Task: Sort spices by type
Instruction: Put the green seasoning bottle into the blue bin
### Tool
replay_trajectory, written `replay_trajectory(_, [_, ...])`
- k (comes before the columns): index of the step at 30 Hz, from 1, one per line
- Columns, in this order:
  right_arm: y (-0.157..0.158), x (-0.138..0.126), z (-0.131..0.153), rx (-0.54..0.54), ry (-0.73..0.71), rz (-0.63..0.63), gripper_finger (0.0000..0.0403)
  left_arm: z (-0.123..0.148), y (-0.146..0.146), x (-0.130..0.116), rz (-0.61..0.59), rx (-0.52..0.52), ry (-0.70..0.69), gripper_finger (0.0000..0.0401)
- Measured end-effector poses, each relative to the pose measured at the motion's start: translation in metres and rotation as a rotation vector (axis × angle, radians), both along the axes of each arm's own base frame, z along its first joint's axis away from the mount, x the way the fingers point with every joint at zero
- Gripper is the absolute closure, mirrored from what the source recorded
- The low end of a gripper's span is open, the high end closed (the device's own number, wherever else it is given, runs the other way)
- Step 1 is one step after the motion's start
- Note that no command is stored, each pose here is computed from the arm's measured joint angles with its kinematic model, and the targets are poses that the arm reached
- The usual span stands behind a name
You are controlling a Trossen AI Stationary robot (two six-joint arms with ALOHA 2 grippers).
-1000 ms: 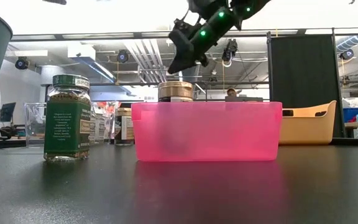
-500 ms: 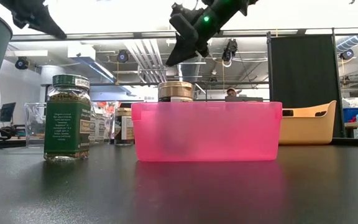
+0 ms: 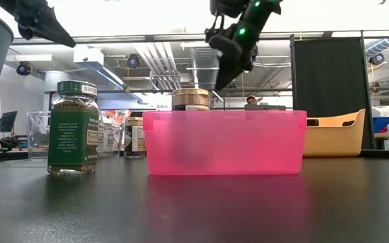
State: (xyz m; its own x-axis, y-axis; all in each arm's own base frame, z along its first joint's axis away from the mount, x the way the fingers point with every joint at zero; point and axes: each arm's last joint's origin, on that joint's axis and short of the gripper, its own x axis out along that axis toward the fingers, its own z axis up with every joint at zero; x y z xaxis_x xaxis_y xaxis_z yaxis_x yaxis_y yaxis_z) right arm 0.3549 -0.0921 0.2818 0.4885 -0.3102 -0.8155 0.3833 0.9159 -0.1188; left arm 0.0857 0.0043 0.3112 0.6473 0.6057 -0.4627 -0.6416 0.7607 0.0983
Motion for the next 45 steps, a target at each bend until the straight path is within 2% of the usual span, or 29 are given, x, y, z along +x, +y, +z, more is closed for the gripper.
replay_trajectory(6, [0.011,-0.022,0.014,0.047,0.061,-0.029,0.0385,0.0,0.0,0.0,-0.005,0.003,0.009,0.0401])
replay_trajectory(13, [0.03,-0.071,0.025,0.182,0.311,-0.21,0.0385,-0.001,0.0,0.0,-0.004,0.005,0.023,0.0401])
replay_trajectory(16, [0.043,-0.091,0.034,0.229,0.375,-0.291,0.0385,-0.001,0.0,-0.001,-0.005,0.005,0.024,0.0401])
replay_trajectory(20, [0.062,-0.107,0.047,0.334,0.354,-0.352,0.0385,-0.001,0.0,0.0,-0.004,0.006,0.025,0.0401])
replay_trajectory(23, [0.077,-0.114,0.055,0.361,0.312,-0.347,0.0385,-0.002,0.0,0.0,-0.004,0.007,0.027,0.0401])
replay_trajectory(26, [0.092,-0.118,0.059,0.322,0.289,-0.295,0.0385,-0.002,0.0,0.0,-0.005,0.007,0.027,0.0401])
replay_trajectory(34, [0.151,-0.11,0.05,0.185,0.293,0.051,0.0385,-0.002,0.0,0.0,-0.004,0.007,0.027,0.0401])
replay_trajectory(39, [0.184,-0.111,0.039,0.127,0.375,0.228,0.0385,-0.001,0.0,0.002,-0.004,0.005,0.015,0.0401])
replay_trajectory(42, [0.198,-0.113,0.037,0.111,0.372,0.293,0.0385,0.0,-0.001,0.004,-0.004,0.002,0.0,0.0401])
replay_trajectory(45, [0.206,-0.116,0.036,0.117,0.365,0.3,0.0385,0.0,-0.001,0.005,-0.004,0.001,-0.003,0.0401])
